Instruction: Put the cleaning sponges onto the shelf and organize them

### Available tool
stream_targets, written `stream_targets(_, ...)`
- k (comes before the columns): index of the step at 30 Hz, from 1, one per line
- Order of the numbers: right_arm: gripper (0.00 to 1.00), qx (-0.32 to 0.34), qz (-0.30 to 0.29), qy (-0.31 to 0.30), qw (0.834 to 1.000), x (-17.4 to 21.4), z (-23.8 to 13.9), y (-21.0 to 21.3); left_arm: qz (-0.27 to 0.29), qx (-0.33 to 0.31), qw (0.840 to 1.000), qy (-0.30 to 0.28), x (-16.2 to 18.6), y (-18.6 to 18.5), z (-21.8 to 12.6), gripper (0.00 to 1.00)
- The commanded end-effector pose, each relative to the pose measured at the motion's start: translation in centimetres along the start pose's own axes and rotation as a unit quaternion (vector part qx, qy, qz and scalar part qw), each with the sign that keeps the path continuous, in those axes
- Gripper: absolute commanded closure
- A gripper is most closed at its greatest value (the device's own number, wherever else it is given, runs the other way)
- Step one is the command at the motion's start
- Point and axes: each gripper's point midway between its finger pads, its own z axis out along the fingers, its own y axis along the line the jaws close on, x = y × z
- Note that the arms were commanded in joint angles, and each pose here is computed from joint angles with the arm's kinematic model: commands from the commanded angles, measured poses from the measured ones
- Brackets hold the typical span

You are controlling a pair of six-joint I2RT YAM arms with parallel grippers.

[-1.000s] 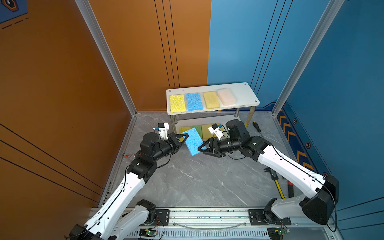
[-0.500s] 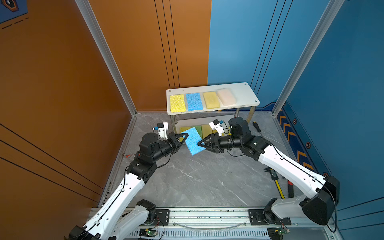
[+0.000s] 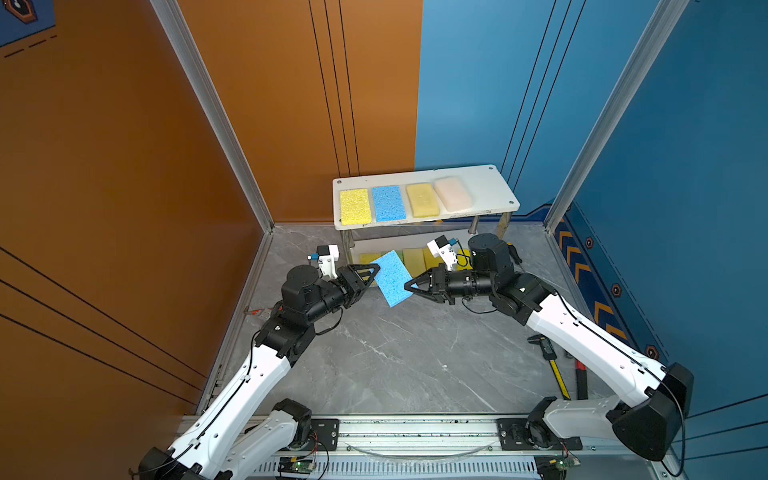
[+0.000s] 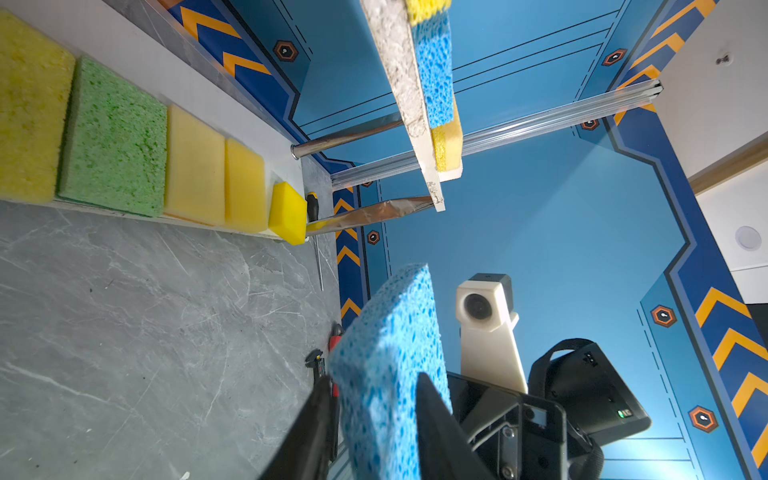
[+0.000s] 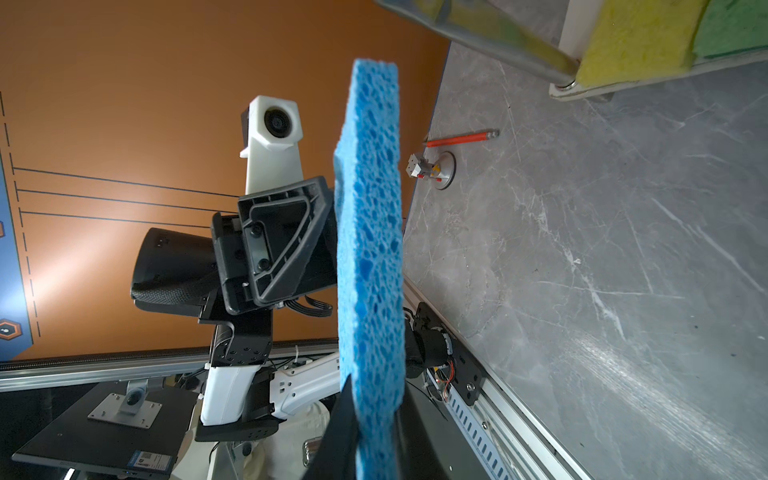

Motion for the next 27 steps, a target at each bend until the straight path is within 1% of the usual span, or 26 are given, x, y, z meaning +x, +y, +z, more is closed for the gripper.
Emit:
stream_targets(1,0.85,0.026,-0.058,-0.031,0.997,-1.1,-2.7,1.8,0.018,0.012,1.000,-0.012,-0.6,-1.6,-0.3,0.41)
stream_targets(3,0.85,0.040,-0.092,-0.045,0.994,-1.8,-4.4,3.0,0.021,0.003,1.000,-0.007,-0.5,-1.4,-0.5,0.33)
stream_targets(6,0.85,0.059,-0.136,-0.086,0.985,-3.4,-7.5,4.7,0.022,-0.008,1.000,0.000,-0.5,-1.0,-0.8,0.29)
stream_targets(8,0.85,0.063,-0.149,-0.113,0.980,-4.5,-9.5,5.5,0.019,-0.012,1.000,0.002,-0.5,-0.8,-1.0,0.28)
stream_targets(11,0.85,0.079,-0.158,-0.164,0.971,-6.7,-13.1,5.8,0.014,-0.020,1.000,0.001,-0.8,-0.3,-1.2,0.27)
stream_targets(15,0.84,0.118,-0.146,-0.250,0.950,-10.9,-18.7,4.5,0.013,-0.031,0.999,0.007,-0.8,0.3,-1.3,0.27)
stream_targets(18,0.84,0.144,-0.141,-0.293,0.935,-14.0,-21.7,3.4,0.008,-0.035,0.999,0.010,-0.9,0.7,-1.4,0.27)
stream_targets(20,0.84,0.159,-0.133,-0.307,0.929,-16.1,-22.8,2.2,0.006,-0.038,0.999,0.011,-0.9,0.9,-1.5,0.27)
stream_targets(25,0.84,0.185,-0.132,-0.315,0.922,-19.6,-23.6,-0.1,0.001,-0.044,0.999,0.009,-1.3,1.3,-2.2,0.27)
stream_targets(27,0.84,0.181,-0.124,-0.307,0.926,-20.6,-23.5,-1.1,-0.001,-0.046,0.999,0.008,-1.4,1.4,-2.6,0.27)
